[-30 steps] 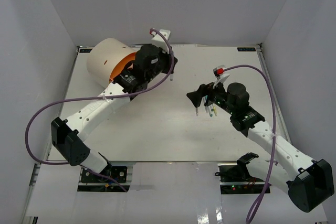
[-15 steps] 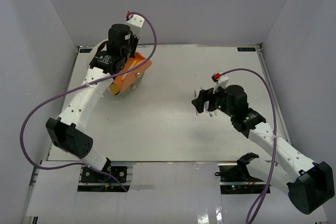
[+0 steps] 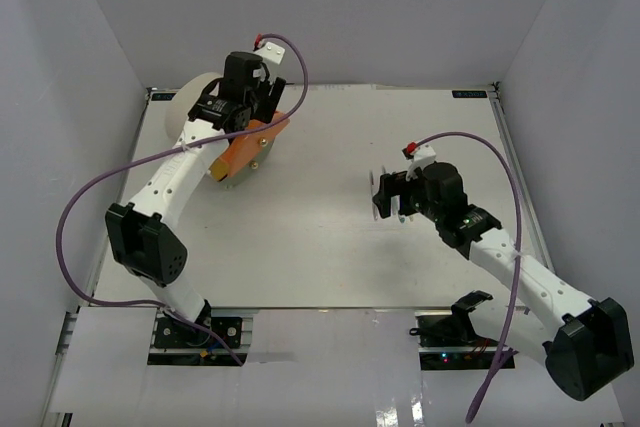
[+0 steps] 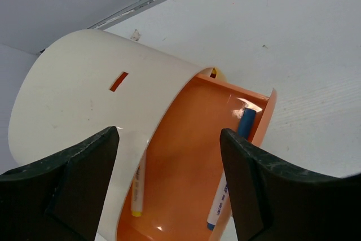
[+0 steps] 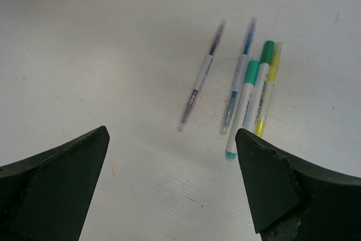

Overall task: Sort the stationery into containers
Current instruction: Place the pen in the drawer.

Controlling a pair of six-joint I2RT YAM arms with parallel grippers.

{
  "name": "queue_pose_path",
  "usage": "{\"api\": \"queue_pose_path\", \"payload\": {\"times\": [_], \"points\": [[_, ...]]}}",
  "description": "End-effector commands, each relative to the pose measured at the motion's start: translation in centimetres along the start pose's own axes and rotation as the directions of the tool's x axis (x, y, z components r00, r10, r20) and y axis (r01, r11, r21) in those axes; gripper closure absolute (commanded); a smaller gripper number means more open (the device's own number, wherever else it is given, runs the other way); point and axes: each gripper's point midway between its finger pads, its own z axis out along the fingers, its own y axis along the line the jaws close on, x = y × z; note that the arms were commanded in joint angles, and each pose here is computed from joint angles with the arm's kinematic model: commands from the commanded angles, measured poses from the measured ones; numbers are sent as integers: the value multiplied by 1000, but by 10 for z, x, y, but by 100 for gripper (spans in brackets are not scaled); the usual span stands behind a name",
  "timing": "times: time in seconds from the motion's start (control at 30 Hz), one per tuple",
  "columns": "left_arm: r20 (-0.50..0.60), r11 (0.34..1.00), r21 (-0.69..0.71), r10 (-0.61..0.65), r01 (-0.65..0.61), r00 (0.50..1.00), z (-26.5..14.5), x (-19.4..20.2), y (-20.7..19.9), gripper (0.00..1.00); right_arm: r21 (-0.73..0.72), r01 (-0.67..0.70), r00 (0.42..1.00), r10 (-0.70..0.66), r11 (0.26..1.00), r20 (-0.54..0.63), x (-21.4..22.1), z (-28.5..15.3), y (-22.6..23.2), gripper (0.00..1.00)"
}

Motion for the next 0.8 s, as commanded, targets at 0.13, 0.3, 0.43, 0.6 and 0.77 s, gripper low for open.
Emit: {"api": "queue_pose_path", "payload": {"times": [0.13, 0.3, 0.43, 0.6, 0.77], "points": [[259, 966, -24, -242, 257, 935, -83, -61, 40, 2, 159, -1, 987, 27, 987, -160, 27, 19, -30, 19], [387, 929, 72, -362, 364, 848, -119, -48, 34, 2, 231, -28, 970, 82, 972, -228, 47, 30, -48, 35], [466, 910, 113, -402, 398, 788, -135, -28, 31, 2, 248, -30, 952, 103, 968, -288, 64, 38, -53, 43], [476, 906, 79, -401, 415, 783, -132, 6, 29, 2, 286, -34, 937, 130, 958, -323, 77, 43, -62, 46], [453, 910, 77, -397, 408, 798, -126, 12, 25, 2, 284, -32, 921, 139, 958, -365, 90, 51, -64, 50]]}}
